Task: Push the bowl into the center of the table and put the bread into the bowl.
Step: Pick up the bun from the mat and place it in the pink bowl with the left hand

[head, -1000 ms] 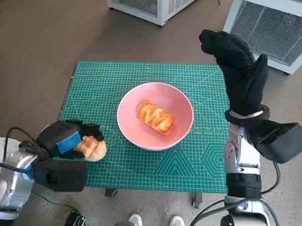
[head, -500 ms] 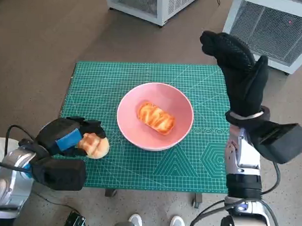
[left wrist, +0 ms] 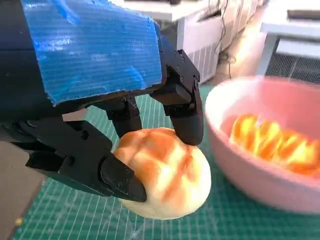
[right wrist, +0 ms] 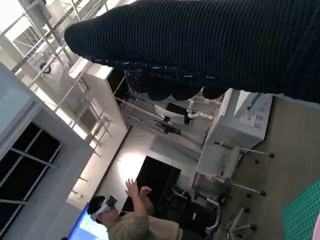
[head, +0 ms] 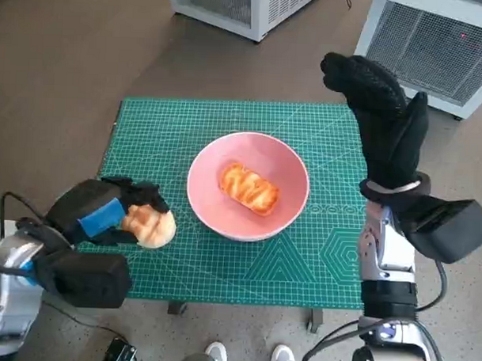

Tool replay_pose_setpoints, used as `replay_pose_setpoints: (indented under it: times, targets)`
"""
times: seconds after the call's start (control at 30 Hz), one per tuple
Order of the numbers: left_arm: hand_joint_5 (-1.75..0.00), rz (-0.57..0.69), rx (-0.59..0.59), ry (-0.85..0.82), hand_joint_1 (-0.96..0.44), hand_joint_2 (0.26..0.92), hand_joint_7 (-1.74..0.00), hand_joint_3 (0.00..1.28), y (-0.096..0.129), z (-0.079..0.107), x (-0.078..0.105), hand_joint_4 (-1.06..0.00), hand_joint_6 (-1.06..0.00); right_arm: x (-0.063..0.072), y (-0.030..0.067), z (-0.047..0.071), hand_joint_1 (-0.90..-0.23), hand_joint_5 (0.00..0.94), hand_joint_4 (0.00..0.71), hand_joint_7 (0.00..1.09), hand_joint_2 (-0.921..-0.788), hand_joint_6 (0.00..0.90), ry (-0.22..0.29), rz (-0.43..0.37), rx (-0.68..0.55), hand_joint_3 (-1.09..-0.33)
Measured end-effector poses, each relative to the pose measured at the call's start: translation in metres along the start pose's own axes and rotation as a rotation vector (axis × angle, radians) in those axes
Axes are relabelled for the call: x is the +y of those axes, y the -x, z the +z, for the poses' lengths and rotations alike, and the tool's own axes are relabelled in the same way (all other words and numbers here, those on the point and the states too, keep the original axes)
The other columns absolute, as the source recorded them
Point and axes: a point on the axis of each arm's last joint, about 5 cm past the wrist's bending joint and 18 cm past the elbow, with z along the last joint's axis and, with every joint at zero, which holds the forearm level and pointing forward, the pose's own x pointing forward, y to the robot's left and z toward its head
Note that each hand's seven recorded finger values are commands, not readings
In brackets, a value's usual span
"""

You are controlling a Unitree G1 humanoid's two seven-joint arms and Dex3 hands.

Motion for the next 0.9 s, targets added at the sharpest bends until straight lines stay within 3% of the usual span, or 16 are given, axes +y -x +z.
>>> replay_pose_setpoints:
  times: [0.5, 0.7, 0.9]
  targets:
    - [-0.96, 0.329, -0.096, -0.068, 0.00, 0.881, -1.00, 0.00, -0.006, 0.030, 0.068, -0.90, -0.75, 0.000, 0.0002, 0.000, -0.699, 0.001, 0.207, 0.43, -0.921, 0.113, 0.002, 0.002, 0.004, -0.742]
    - [-0.92, 0.413, -0.153, -0.073, 0.00, 0.879, -1.04, 0.00, -0.019, 0.049, 0.078, -0.92, -0.73, 0.000, 0.0002, 0.000, -0.701, 0.000, 0.206, 0.44, -0.921, 0.110, 0.002, 0.003, 0.005, -0.744]
    - [-1.02, 0.412, -0.236, -0.029, 0.00, 0.872, -0.92, 0.01, -0.038, 0.065, 0.077, -0.90, -0.78, 0.000, -0.0001, 0.000, -0.703, 0.001, 0.207, 0.44, -0.921, 0.110, 0.003, 0.004, 0.003, -0.742]
